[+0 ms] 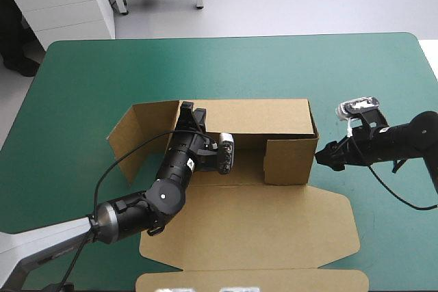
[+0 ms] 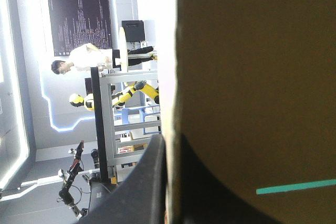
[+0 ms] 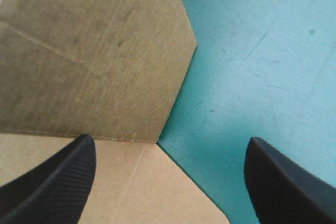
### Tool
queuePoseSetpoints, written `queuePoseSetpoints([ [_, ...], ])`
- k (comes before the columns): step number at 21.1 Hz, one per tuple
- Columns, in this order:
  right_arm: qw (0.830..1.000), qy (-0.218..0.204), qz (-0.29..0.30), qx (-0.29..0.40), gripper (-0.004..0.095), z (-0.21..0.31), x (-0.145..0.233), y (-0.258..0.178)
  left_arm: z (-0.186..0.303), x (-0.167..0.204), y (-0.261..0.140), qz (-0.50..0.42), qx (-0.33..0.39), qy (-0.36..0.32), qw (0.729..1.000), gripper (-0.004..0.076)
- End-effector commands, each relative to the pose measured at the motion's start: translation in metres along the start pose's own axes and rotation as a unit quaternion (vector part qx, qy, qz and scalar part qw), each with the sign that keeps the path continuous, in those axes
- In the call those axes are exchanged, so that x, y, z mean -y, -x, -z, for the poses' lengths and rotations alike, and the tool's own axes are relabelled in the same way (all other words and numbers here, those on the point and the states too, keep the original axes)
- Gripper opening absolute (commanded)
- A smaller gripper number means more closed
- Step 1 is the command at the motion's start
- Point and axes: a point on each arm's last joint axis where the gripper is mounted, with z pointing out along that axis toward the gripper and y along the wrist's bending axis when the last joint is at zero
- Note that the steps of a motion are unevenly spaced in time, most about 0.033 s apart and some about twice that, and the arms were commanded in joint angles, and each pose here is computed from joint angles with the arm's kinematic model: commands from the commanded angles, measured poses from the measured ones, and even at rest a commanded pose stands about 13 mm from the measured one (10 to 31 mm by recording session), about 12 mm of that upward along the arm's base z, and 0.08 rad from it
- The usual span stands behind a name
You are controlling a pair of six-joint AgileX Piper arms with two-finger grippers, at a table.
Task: Fold the box
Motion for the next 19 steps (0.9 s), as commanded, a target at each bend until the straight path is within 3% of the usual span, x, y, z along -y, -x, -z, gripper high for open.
queuePoseSetpoints([
  [1,0.998,0.025,0.04,0.052,0.0714,0.012,-0.01,0.008,0.007,-0.017,-0.001,0.005,0.003,0.039,0.999,-0.001],
  [4,0.996,0.047,0.051,0.059,0.0714,0.013,-0.014,0.009,0.007,-0.017,-0.001,0.005,0.005,0.037,0.999,-0.001],
  [11,0.995,0.054,0.049,0.068,0.0714,-0.004,-0.018,0.0,0.007,-0.017,0.0,0.005,0.008,0.035,0.999,-0.001],
  [17,0.985,-0.029,0.066,0.158,0.0601,-0.009,-0.04,-0.009,0.007,-0.017,0.0,0.005,0.007,0.036,0.999,-0.001],
  [19,0.982,-0.036,0.06,0.174,0.0602,-0.009,-0.046,-0.014,0.007,-0.017,0.0,0.005,0.007,0.036,0.999,-0.001],
])
